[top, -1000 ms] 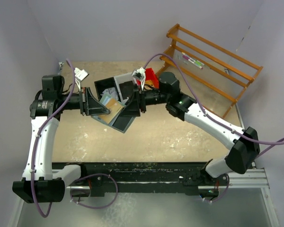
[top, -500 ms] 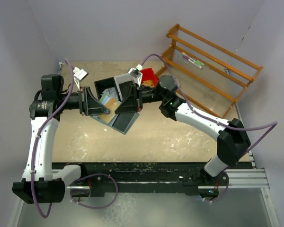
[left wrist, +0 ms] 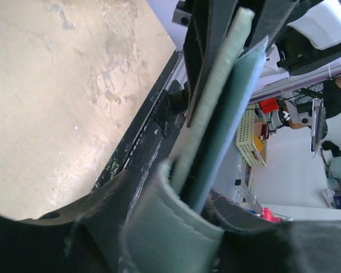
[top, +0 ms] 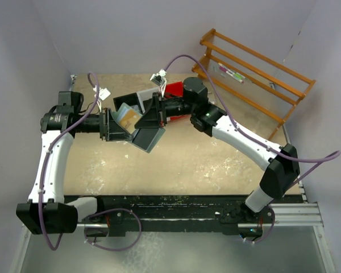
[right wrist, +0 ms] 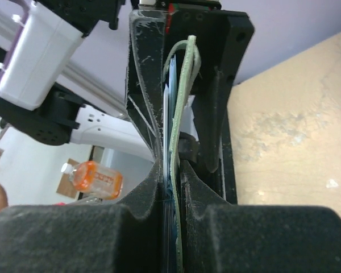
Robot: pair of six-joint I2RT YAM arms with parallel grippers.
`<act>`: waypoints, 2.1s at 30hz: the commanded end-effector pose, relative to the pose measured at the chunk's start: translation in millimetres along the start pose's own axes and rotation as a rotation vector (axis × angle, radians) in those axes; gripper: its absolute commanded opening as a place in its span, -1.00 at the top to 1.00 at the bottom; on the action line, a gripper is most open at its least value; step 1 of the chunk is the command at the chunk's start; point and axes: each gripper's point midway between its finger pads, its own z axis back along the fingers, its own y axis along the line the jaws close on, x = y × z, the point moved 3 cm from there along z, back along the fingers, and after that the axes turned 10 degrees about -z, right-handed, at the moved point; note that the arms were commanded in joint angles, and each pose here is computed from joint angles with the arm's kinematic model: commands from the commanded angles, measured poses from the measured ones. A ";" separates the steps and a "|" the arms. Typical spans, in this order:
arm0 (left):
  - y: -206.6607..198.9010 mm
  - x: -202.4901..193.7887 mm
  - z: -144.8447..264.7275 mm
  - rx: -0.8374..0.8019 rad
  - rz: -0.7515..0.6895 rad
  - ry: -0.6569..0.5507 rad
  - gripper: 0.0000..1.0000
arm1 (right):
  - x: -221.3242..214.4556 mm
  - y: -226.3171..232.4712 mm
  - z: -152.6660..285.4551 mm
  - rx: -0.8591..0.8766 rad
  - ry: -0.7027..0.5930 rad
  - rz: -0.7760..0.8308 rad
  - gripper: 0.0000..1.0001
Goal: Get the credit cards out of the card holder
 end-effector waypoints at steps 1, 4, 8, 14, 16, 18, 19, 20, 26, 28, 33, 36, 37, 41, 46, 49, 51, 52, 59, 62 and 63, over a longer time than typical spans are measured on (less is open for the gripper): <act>12.0 -6.5 0.2 0.024 -0.049 0.046 0.17 | 4.2 1.3 2.4 -0.064 0.021 0.057 1.00; 9.5 -5.2 0.1 0.008 -0.054 0.039 0.44 | 0.8 2.3 2.2 -0.055 0.058 0.048 1.00; -1.1 -0.1 1.5 -0.022 -0.072 0.021 0.77 | -1.0 3.3 3.6 -0.039 0.082 0.063 0.86; -9.4 6.4 1.2 -0.089 -0.010 -0.005 1.00 | 11.5 3.4 8.6 -0.060 0.016 0.083 0.05; -9.1 8.7 2.3 -0.102 0.015 -0.018 1.00 | 21.9 0.4 18.9 -0.098 -0.052 0.073 -0.08; -6.0 12.5 4.6 -0.092 0.026 -0.030 1.00 | 32.2 -5.4 34.8 -0.153 -0.137 0.055 -0.17; -5.0 14.9 5.7 -0.086 0.024 -0.034 1.00 | 37.2 -7.6 44.1 -0.183 -0.189 0.049 -0.19; -3.0 17.6 7.0 -0.075 0.022 -0.037 1.00 | 41.3 -9.4 52.3 -0.211 -0.238 0.043 -0.22; 5.8 30.4 16.3 -0.006 0.000 -0.057 1.00 | 62.8 3.1 93.5 -0.389 -0.518 0.079 -0.26; 9.4 31.0 17.6 0.008 0.001 -0.062 1.00 | 66.4 15.3 96.7 -0.369 -0.552 0.101 -0.24; 3.2 32.3 17.6 -0.046 -0.010 -0.083 1.00 | 58.1 23.2 71.6 -0.264 -0.466 0.120 -0.33; -9.4 33.5 18.7 -0.109 -0.021 -0.102 1.00 | 57.3 12.4 54.6 -0.235 -0.361 0.155 -0.47; -12.9 33.7 19.1 -0.122 -0.023 -0.107 1.00 | 59.5 9.2 51.2 -0.238 -0.341 0.173 -0.50; -22.7 33.7 20.2 -0.165 -0.018 -0.123 0.97 | 63.7 12.1 39.2 -0.164 -0.287 0.214 -0.61; -26.2 34.1 20.7 -0.182 -0.019 -0.131 0.94 | 37.4 33.9 26.1 0.110 -0.112 0.224 -0.51; -25.2 34.0 20.5 -0.186 -0.011 -0.132 0.92 | 25.4 36.9 26.5 0.179 -0.081 0.191 -0.40; -24.4 33.5 20.3 -0.185 -0.012 -0.131 0.91 | 22.7 33.8 25.5 0.188 -0.072 0.170 -0.33; -24.0 33.1 20.1 -0.185 -0.010 -0.131 0.89 | 22.3 32.3 24.1 0.187 -0.069 0.159 -0.26; -23.2 32.5 19.9 -0.182 -0.017 -0.130 0.33 | 28.9 25.8 18.4 0.136 -0.065 0.101 0.85; -20.3 32.3 19.5 -0.170 -0.033 -0.127 0.13 | 27.2 12.6 18.5 0.041 -0.052 0.088 1.00; -18.2 32.0 19.2 -0.165 -0.031 -0.124 0.11 | 23.4 7.3 19.9 0.002 -0.037 0.066 1.00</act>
